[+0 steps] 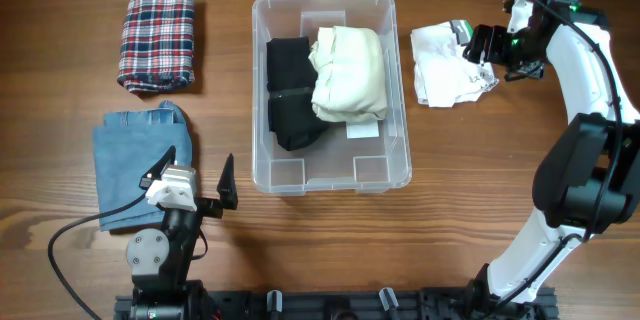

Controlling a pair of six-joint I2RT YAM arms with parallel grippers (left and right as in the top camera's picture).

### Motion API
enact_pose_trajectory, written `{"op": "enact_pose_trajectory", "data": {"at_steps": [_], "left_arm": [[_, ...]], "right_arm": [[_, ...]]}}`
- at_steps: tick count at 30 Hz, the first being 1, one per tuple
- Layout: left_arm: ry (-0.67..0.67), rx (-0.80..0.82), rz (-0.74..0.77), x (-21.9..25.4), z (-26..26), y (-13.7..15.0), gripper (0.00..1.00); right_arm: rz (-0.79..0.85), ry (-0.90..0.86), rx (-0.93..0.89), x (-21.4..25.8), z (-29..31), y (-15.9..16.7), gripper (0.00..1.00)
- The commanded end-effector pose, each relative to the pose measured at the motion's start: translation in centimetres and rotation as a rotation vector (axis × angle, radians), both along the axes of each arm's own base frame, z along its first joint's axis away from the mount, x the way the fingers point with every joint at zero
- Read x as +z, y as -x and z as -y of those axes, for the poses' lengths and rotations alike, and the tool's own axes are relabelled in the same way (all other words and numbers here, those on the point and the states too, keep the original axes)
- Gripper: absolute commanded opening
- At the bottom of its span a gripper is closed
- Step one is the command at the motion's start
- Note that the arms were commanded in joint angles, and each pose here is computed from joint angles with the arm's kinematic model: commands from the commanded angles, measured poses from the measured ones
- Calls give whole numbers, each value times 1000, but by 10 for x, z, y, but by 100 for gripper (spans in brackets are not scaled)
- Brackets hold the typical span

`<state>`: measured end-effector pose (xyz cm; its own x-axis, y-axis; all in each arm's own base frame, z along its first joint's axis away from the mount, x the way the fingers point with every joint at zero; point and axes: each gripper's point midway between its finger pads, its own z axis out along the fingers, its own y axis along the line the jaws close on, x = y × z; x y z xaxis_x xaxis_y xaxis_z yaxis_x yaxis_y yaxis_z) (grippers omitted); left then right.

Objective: Pack container
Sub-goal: 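Adjust and close the right gripper on the white T-shirt's edge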

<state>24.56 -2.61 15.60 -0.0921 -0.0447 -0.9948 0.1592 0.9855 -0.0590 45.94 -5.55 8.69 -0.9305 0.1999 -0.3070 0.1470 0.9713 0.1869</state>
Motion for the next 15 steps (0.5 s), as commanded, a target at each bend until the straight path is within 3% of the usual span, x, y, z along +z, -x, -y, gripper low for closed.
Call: {"op": "enact_pose_trajectory", "data": {"at_steps": [1, 9, 15], "left_arm": [[-13, 11, -6, -3, -3, 0, 100], [-13, 11, -6, -3, -3, 0, 100], [-13, 11, -6, -3, -3, 0, 100]], "right_arm": [[0, -11, 21, -3, -4, 0, 100], [14, -38, -83, 0, 11, -4, 100], [53, -51, 77, 3, 0, -6, 100]]}}
